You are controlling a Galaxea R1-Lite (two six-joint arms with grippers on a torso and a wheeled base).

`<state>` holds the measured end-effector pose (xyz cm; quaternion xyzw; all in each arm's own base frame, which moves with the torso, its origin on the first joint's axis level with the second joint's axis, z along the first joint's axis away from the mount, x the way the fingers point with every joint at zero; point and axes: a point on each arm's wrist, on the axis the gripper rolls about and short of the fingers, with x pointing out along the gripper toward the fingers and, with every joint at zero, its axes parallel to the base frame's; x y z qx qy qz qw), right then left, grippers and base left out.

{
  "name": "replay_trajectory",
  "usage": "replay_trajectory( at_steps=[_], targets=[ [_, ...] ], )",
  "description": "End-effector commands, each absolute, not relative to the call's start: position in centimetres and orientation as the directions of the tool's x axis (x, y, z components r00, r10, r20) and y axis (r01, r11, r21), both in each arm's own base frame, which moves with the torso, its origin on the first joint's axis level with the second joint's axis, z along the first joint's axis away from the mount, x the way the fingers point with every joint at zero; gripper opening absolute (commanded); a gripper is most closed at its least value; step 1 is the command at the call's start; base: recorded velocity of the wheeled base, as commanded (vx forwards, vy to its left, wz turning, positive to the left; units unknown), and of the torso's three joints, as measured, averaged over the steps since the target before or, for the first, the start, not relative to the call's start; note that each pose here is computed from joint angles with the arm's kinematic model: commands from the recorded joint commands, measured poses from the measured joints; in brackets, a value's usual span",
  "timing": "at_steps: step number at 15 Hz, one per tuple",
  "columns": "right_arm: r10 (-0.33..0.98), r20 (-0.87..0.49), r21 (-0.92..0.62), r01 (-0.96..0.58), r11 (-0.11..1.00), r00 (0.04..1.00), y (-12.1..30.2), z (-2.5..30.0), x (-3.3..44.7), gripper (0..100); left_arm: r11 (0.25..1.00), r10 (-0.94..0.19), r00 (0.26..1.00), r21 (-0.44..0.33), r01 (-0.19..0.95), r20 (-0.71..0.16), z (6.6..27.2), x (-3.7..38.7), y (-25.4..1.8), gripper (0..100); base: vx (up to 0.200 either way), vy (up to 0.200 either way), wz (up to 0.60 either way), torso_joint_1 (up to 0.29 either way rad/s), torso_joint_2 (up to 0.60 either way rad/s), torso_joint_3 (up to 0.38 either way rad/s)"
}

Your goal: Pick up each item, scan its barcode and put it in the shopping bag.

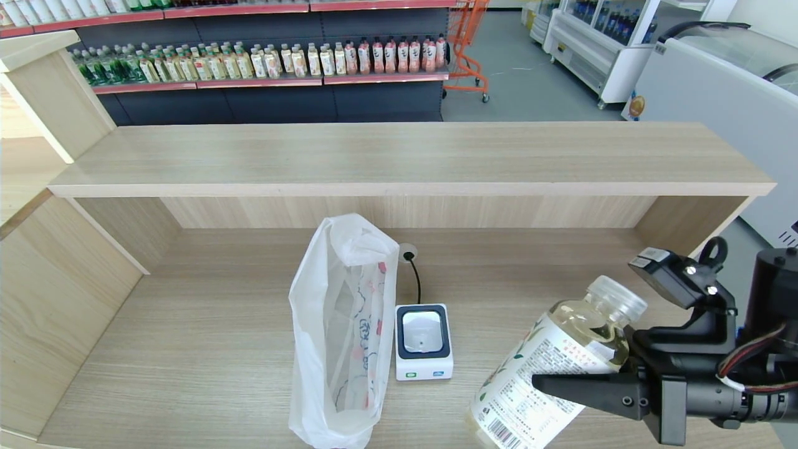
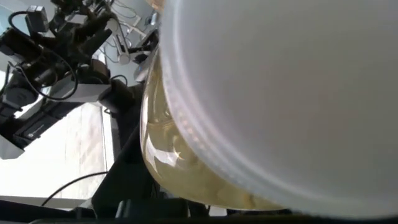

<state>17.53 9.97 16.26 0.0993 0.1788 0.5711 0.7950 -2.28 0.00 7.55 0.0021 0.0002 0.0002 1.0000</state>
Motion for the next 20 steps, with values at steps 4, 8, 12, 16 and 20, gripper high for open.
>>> replay_trajectory(
  at_steps=[4,8,12,16,20],
  targets=[
    [0.826,-0.227,0.103,-0.831,0.547,0.515,7.3,15.6,18.9,0,1.000,0.002,1.000,0.005,-0.002,0.000,7.5,-2.3,0.0,100,0.000,0.000,0.00,0.000,0.00,0.000],
    [0.628,-0.248,-0.189,-0.672,0.716,0.738,5.3,16.0,18.8,0,1.000,0.002,1.000,0.005,-0.002,0.000,7.5,-2.3,0.0,100,0.000,0.000,0.00,0.000,0.00,0.000],
    [0.504,-0.270,-0.570,-0.558,0.603,0.820,3.2,15.7,20.4,0,1.000,0.000,1.000,0.005,0.000,0.000,7.5,-2.3,0.0,100,0.000,0.000,0.00,0.000,0.00,0.000],
    [0.489,-0.251,-0.679,-0.512,0.527,0.835,3.2,15.8,21.0,0,1.000,0.002,1.000,0.005,-0.002,0.000,7.5,-2.3,0.0,100,0.000,0.000,0.00,0.000,0.00,0.000],
    [0.488,-0.227,-0.694,-0.492,0.526,0.843,3.3,15.8,21.3,0,1.000,0.002,1.000,0.005,-0.002,0.000,7.5,-2.3,0.0,100,0.000,0.000,0.00,0.000,0.00,0.000]
  ],
)
